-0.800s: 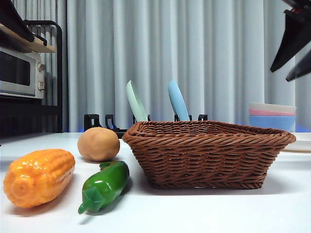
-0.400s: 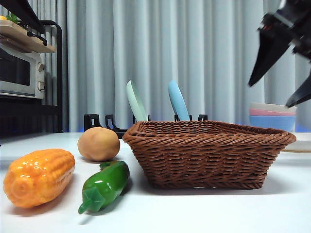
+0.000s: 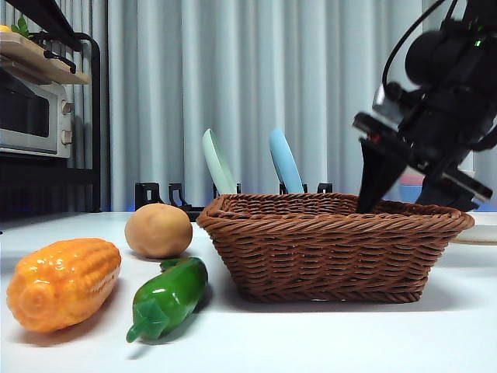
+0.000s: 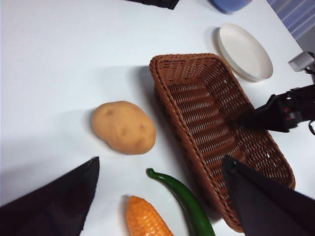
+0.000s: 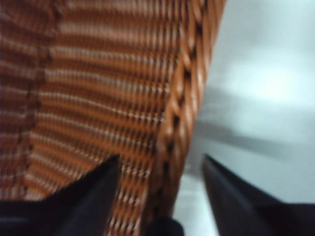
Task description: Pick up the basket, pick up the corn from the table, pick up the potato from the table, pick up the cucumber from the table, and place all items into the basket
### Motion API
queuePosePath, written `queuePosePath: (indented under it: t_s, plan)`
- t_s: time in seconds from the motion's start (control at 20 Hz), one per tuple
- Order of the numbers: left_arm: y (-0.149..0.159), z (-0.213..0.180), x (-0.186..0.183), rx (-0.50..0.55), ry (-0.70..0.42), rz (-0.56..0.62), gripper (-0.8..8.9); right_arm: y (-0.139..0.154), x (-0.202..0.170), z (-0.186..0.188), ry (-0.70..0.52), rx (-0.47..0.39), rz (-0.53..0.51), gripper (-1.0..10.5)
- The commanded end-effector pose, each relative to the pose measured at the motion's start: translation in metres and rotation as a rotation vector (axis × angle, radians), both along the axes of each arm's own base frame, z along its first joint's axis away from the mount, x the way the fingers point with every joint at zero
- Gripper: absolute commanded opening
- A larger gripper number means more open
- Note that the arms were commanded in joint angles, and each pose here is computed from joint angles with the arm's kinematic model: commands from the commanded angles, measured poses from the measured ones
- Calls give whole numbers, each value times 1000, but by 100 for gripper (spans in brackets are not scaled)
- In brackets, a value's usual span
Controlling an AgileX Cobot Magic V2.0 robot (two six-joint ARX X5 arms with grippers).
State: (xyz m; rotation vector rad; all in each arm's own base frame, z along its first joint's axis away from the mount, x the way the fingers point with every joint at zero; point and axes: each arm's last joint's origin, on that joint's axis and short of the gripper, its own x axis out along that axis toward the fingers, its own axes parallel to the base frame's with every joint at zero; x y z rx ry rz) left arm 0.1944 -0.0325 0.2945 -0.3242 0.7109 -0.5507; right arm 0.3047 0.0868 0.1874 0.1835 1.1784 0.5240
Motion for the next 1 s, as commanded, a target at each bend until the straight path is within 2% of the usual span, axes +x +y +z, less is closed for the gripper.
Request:
queuePosePath:
  t_s: [0.05, 0.25, 0.5, 0.6, 0.75, 0.9, 1.0]
  plan:
    - [-2, -1, -1, -3, 19, -11, 417, 0, 2, -2, 6, 6, -24, 13]
    - [-5, -3, -3, -3, 51, -24, 417, -6, -2, 16, -40, 26, -57, -16]
    - [-17, -10, 4, 25, 102, 37, 422, -29, -20, 66, -204, 72, -136, -16]
    - [-26, -19, 15, 38, 139, 57, 511, -42, -29, 86, -277, 83, -173, -16]
    - [-43, -40, 41, 10, 195, 57, 510, -56, -43, 108, -367, 94, -218, -16]
    - [-57, -64, 70, 71, 263, 127, 510, -64, -54, 122, -423, 101, -241, -16]
    - [-67, -70, 90, 78, 302, 124, 510, -66, -58, 127, -442, 103, -247, -16]
